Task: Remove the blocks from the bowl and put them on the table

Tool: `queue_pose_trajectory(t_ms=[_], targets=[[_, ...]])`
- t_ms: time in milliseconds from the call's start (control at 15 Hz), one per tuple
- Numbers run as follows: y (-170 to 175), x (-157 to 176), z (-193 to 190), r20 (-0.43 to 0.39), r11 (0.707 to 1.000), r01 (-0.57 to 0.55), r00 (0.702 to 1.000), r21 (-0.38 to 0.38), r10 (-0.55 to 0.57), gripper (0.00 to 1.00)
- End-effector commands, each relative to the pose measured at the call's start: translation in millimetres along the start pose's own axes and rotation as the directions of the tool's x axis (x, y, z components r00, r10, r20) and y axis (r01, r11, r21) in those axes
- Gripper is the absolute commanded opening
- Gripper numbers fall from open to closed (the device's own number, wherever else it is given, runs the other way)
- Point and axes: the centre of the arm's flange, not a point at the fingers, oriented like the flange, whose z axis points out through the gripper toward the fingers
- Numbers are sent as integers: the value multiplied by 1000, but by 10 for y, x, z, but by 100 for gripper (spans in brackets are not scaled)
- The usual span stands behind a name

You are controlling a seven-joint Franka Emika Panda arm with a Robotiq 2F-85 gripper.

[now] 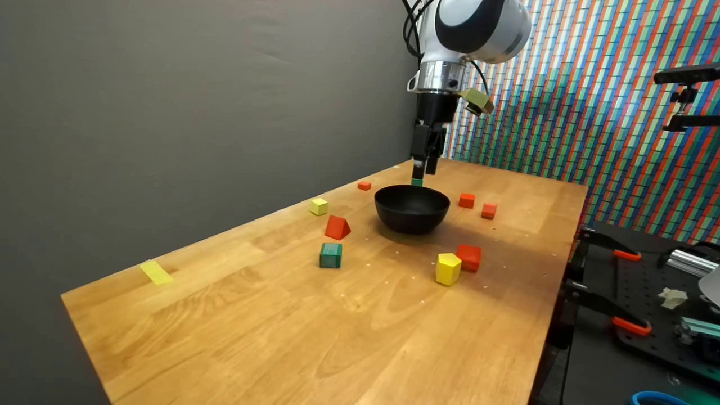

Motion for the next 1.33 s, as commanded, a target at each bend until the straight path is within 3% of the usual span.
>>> queue_pose_trajectory(t_ms=[0,1133,1200,1267], targets=[[25,112,273,12,998,-31,999,-47,32,100],[-16,357,1124,119,994,-62,990,-88,72,100],[-3,363,1151,123,994,-62,990,-90,73,75],[7,366,1175,127,994,-63,989,-89,74,74]])
